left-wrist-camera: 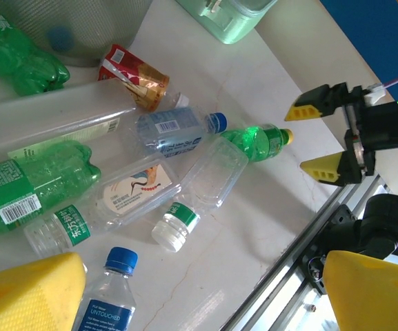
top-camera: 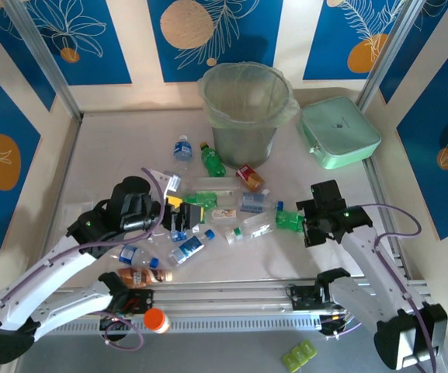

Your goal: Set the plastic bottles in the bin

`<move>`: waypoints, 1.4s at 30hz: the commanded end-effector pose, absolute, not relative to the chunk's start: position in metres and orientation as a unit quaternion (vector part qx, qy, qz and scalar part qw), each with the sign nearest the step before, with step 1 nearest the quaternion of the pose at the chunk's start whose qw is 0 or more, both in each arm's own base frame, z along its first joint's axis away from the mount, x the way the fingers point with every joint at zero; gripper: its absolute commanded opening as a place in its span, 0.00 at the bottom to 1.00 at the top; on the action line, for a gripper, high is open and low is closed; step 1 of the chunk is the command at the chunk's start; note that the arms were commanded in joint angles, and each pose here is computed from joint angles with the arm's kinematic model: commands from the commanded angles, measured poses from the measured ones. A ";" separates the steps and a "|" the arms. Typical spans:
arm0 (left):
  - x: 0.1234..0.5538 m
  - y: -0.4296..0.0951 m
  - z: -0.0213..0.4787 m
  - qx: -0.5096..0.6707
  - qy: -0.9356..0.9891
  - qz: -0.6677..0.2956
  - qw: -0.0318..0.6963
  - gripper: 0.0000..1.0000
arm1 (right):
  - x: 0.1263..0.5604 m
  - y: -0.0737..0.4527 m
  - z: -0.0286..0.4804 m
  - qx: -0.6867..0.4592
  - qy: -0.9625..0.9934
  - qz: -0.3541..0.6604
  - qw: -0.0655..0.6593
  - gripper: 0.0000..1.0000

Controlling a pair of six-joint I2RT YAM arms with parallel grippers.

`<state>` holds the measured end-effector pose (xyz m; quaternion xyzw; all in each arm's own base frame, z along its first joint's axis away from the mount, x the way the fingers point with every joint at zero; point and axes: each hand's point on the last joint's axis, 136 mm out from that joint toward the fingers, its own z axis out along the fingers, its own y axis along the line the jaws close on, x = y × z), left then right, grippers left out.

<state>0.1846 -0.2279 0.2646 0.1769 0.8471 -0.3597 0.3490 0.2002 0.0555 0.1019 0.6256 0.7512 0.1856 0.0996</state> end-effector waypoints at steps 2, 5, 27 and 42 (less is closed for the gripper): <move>0.182 -0.225 0.277 0.181 0.843 -0.357 0.361 0.90 | 0.229 0.064 0.099 0.628 0.734 0.242 0.090 0.93; 0.183 -0.224 0.280 0.182 0.842 -0.353 0.365 0.91 | 0.239 0.060 0.094 0.638 0.727 0.235 0.099 0.99; 0.181 -0.212 0.306 0.155 0.848 -0.348 0.369 0.93 | 0.251 0.047 0.044 0.670 0.717 0.187 0.049 0.61; 0.168 -0.169 0.349 0.095 0.838 -0.339 0.416 0.93 | 0.262 0.034 0.132 0.622 0.736 0.222 0.150 0.47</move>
